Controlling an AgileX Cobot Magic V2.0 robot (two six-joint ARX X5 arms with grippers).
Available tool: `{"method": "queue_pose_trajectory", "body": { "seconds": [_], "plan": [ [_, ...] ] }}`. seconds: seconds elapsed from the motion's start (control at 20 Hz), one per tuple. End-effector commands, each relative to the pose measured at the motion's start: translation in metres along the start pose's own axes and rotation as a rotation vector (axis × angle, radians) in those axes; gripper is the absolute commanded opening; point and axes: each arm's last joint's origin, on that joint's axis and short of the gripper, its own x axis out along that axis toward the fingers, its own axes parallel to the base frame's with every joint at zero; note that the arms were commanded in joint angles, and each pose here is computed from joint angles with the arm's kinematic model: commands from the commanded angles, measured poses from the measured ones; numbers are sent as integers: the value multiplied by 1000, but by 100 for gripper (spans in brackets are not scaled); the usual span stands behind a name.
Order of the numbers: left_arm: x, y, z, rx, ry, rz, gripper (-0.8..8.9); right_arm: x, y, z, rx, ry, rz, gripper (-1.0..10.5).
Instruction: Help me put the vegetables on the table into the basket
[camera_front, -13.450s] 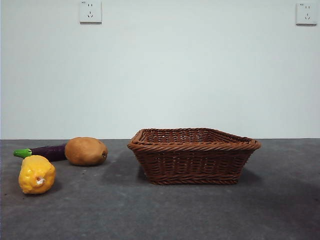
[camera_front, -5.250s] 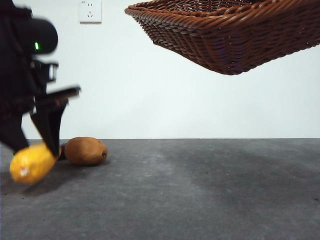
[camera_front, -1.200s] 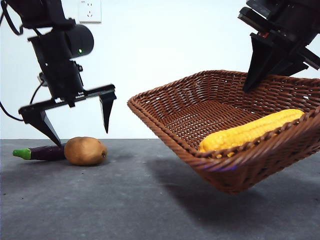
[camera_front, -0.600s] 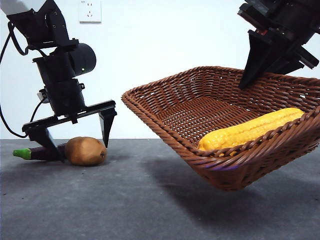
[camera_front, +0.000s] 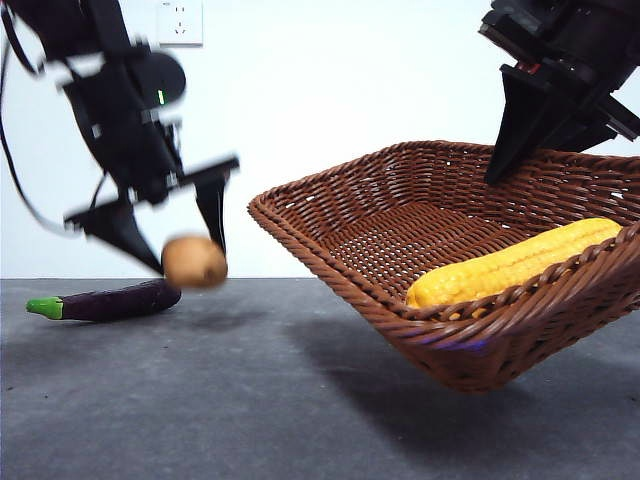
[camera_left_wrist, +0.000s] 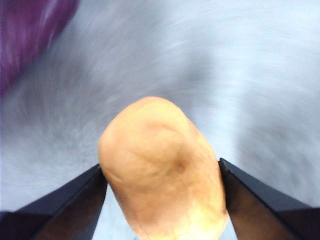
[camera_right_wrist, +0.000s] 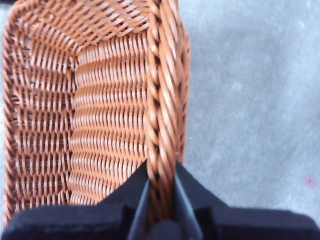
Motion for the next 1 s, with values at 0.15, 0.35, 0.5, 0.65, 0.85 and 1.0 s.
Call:
{"method": "queue_pose_trajectory", "body": {
  "seconds": [0.15,0.35,0.5,0.65,0.85,1.0],
  "plan": [
    [-87,-17,-9,431,-104,-84,-6,1,1,0,66,-8,13,-12],
    [-151,-41,-38,631,-150,-343,-6,13,-2,0,111,23,15,-12],
    [-152,-73,-61,777,-93,-453,-7,37,0,-1,127,85,44,-12],
    [-125,-108,-80,977,-17,-488,-7,47,12,3,120,65,74,-12],
    [-67,-125,-95,1021,183,-474,-7,48,16,4,141,60,146,-12],
    [-27,-130,-104,1013,295,-463,-7,48,17,4,143,62,157,-12]
  ]
}}
